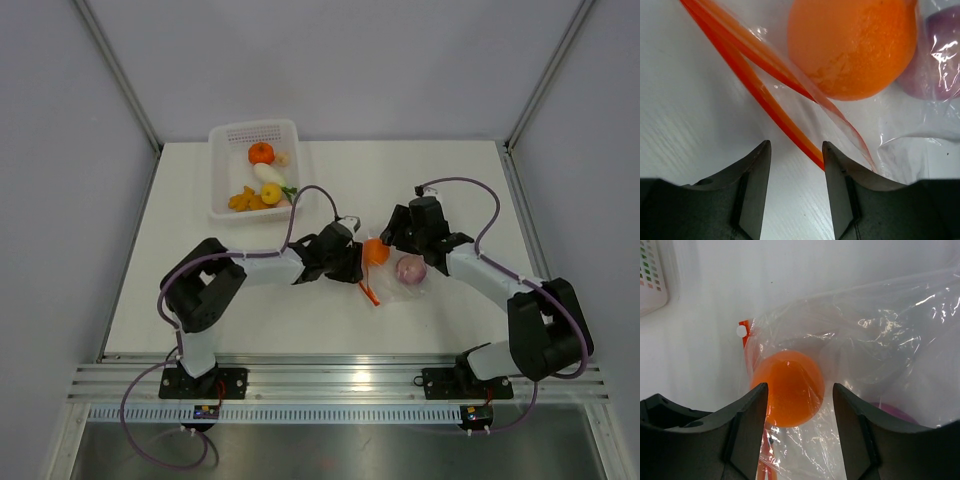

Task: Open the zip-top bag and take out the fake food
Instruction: Pick up the fake fruit from the zipper food storage bag.

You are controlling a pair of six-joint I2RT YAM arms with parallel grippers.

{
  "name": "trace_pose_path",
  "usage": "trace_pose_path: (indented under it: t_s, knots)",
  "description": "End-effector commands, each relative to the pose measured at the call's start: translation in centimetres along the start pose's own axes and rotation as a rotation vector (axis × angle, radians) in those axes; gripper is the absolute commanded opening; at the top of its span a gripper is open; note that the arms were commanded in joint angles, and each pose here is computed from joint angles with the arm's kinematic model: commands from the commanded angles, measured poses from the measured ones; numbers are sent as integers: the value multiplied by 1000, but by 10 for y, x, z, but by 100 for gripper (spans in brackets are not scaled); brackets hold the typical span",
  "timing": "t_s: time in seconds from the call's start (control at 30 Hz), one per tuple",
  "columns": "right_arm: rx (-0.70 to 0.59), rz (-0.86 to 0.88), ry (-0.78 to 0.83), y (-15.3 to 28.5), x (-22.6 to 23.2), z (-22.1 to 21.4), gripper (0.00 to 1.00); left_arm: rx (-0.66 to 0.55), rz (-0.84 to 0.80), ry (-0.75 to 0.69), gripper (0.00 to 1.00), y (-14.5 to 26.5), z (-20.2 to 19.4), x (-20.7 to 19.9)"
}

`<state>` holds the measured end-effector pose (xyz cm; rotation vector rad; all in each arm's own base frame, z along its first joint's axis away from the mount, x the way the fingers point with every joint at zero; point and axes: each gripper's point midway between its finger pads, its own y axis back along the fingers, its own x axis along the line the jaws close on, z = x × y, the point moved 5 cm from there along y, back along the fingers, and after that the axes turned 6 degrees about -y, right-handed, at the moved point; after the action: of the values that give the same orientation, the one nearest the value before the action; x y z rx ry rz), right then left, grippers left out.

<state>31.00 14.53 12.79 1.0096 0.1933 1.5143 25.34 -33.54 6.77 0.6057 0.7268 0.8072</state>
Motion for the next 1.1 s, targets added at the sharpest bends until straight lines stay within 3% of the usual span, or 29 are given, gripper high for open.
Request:
trace_pose_path:
  t_s: [0.0, 0.2, 0.43, 1.07]
  knots:
    - [-25, 71, 27, -5, 21, 13, 62, -47, -8, -37, 47, -4, 6, -12]
    - [8, 62, 28, -15, 20, 9, 62, -120, -81, -22, 46, 6, 16, -22]
    - [50, 79, 34, -25, 22, 3, 62, -165, -135, -40, 51, 16, 25, -31]
    - [113, 109, 33, -33, 25, -7, 62, -234, -15, -131, 75, 12, 54, -24]
